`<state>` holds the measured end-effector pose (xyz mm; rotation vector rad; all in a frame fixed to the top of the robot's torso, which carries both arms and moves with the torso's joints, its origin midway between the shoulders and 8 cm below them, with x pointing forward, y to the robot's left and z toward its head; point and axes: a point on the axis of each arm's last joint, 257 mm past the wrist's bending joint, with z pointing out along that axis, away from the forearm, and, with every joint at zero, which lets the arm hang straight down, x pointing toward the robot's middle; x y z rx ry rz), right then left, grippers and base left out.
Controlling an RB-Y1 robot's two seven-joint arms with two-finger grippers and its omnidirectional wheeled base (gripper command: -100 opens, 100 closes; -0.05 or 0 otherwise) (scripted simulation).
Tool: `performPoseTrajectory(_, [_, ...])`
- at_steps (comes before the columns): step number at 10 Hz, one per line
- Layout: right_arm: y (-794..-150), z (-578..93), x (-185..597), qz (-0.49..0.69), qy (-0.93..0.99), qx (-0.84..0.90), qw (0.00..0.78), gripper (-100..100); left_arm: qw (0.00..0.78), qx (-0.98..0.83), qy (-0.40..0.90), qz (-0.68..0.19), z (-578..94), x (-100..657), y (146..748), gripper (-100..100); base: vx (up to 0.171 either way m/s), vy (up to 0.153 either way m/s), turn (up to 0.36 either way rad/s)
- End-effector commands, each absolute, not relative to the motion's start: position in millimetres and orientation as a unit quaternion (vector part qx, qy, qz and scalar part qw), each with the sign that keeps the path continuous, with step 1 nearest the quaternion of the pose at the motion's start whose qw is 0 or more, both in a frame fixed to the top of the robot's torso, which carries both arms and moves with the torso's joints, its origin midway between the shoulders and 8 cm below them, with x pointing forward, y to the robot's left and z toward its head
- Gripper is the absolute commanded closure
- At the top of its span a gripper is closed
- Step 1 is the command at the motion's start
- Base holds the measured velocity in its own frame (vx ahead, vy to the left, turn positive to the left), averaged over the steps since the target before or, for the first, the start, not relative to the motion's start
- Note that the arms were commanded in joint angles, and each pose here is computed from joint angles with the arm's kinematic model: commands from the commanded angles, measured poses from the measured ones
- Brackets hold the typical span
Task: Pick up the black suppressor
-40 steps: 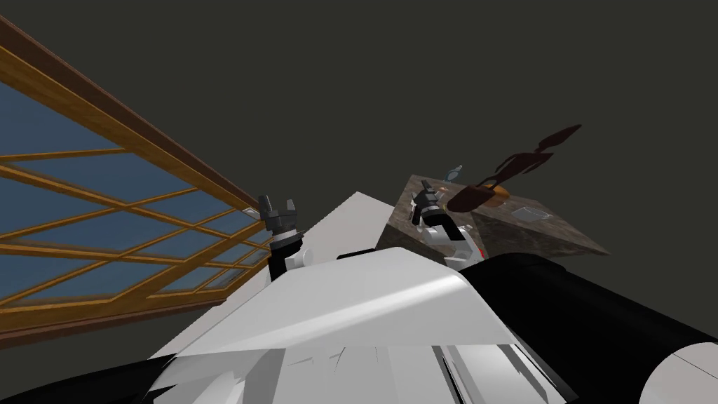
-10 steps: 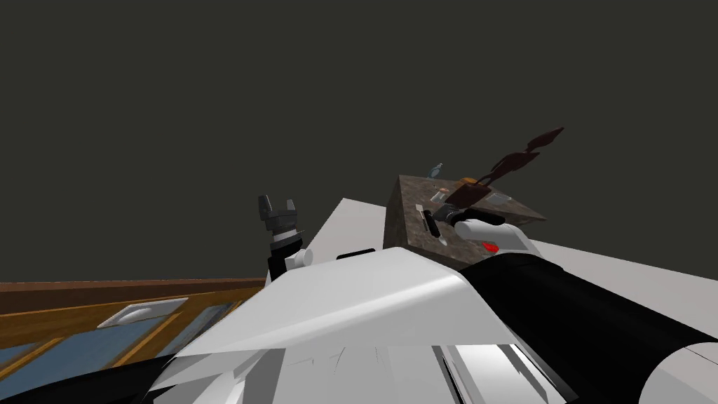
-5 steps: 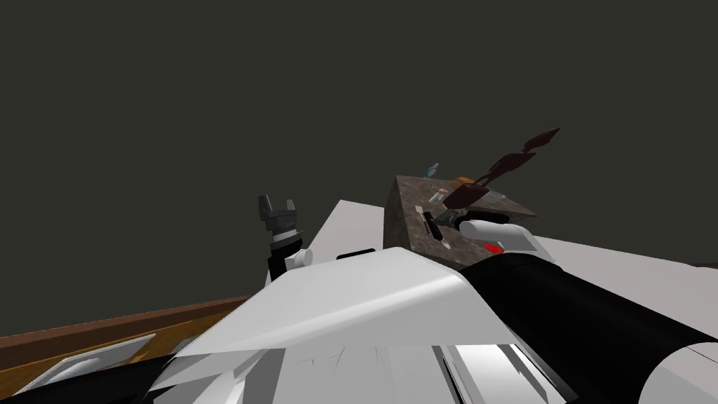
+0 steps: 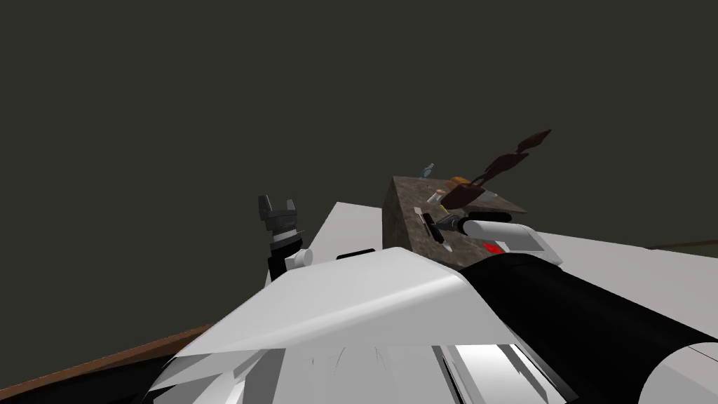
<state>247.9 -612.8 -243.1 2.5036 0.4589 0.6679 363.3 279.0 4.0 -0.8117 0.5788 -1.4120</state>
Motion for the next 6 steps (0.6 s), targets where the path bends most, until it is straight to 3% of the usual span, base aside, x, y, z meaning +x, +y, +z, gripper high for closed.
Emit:
performPoseTrajectory(1, [-611.0,-252.0,235.2,0.228,0.153,0.933,0.232,-100,0.649,-0.357,0.255,-0.621,4.0,363.3,279.0,0,0.137,-0.013,-0.085])
performPoseTrajectory(6, [-600.9,-276.8,196.5,0.175,0.078,0.969,0.154,-100,0.649,-0.357,0.255,-0.621,4.0,363.3,279.0,0,0.135,-0.016,-0.118])
